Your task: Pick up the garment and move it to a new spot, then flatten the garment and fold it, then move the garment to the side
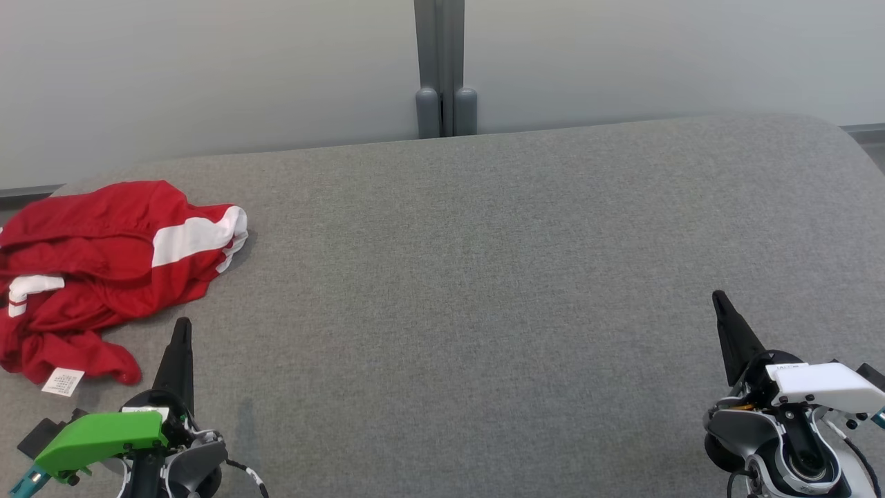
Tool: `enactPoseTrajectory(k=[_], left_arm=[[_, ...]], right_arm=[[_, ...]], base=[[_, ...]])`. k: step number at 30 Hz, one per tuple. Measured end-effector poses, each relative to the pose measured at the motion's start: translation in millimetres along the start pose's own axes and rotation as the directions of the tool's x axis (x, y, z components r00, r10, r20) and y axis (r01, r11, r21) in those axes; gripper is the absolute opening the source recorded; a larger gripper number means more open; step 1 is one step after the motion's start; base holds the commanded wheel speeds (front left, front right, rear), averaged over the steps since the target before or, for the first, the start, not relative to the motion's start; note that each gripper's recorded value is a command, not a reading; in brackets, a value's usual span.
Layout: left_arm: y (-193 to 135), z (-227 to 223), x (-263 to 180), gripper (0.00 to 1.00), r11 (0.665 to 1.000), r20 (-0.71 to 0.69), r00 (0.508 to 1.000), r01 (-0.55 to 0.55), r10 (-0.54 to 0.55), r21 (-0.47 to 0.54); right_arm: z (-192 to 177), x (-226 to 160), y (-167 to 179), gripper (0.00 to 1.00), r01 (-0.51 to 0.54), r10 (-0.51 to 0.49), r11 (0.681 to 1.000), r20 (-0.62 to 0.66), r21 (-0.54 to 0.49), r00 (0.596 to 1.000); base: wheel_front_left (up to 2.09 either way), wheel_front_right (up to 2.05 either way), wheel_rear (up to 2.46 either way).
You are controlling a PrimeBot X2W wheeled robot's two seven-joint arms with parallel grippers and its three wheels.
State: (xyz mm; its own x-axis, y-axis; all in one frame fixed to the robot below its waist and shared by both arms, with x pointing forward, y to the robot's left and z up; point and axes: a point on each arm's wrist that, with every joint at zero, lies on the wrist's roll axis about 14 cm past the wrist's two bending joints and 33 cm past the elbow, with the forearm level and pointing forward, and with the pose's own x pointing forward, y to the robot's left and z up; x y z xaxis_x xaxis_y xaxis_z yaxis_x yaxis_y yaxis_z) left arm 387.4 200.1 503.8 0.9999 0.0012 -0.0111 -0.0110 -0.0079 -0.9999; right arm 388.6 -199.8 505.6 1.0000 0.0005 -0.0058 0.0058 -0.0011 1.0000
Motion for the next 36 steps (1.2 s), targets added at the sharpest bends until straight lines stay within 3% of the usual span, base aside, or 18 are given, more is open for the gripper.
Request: enactPoseTrajectory(k=[36], left_arm=[[0.0,0.0,0.0,0.00,1.000,0.000,1.000,0.000,0.000,0.000]], right_arm=[[0.0,0.0,0.0,0.00,0.000,0.000,1.000,0.000,0.000,1.000]], base=[[0.00,0.00,0.00]])
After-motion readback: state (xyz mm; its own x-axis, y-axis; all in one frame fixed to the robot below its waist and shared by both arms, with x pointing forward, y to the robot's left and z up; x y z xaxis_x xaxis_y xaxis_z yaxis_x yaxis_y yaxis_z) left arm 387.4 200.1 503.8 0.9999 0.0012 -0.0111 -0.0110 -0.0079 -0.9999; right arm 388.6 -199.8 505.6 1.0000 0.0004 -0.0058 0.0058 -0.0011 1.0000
